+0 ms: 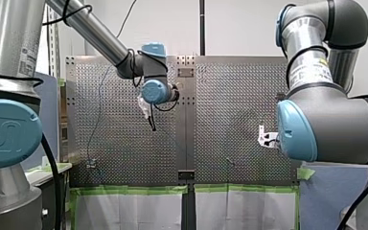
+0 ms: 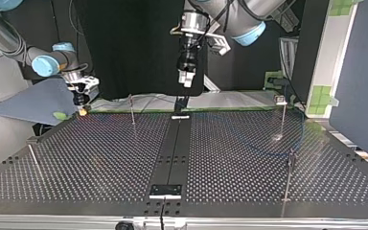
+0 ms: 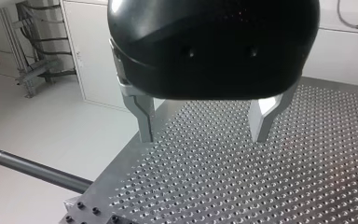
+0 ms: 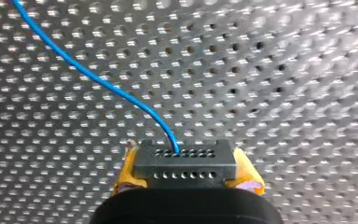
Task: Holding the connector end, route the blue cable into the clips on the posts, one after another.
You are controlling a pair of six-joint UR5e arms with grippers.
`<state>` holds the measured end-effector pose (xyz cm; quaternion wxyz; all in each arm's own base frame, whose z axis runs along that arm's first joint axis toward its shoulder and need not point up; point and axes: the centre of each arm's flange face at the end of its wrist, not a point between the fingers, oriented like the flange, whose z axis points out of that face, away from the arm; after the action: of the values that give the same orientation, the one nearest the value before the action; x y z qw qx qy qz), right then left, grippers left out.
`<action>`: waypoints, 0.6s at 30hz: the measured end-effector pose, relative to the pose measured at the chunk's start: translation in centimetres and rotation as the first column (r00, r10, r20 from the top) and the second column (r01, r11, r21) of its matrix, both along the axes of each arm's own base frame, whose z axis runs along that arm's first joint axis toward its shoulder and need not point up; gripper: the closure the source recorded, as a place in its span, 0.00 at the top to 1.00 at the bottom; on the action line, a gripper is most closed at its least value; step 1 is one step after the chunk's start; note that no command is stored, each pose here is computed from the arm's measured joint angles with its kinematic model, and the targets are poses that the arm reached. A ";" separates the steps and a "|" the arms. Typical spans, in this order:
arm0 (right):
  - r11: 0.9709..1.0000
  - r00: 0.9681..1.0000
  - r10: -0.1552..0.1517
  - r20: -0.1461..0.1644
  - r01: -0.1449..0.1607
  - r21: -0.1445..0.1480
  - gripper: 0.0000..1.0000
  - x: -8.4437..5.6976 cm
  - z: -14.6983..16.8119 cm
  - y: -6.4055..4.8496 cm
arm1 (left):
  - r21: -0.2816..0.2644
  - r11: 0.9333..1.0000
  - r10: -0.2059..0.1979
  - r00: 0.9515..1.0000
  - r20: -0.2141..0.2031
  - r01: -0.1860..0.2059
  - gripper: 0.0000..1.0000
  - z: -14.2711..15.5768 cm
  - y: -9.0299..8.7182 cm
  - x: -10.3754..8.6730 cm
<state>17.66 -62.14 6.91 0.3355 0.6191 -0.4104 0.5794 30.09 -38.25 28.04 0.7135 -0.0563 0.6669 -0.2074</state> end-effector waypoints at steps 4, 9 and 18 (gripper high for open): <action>0.999 1.000 -0.010 0.000 0.010 -0.039 0.00 -0.1 2.5 -0.3 | 0.000 1.000 -0.001 1.000 0.002 0.001 1.00 0.2 1.2 -1.4; 0.998 1.000 -0.015 0.005 0.015 -0.062 0.00 -0.2 3.8 -0.5 | 0.007 1.000 0.000 1.000 0.017 -0.001 1.00 0.4 2.4 -2.7; 0.998 1.000 -0.011 0.007 0.012 -0.067 0.00 0.0 4.0 -0.5 | 0.018 1.000 0.001 1.000 0.020 -0.002 1.00 0.1 3.0 -3.3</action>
<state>17.66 -62.63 10.93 0.3583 0.6033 -0.3953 0.5928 26.82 -35.29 28.11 0.7209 -0.0481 0.6615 -0.2012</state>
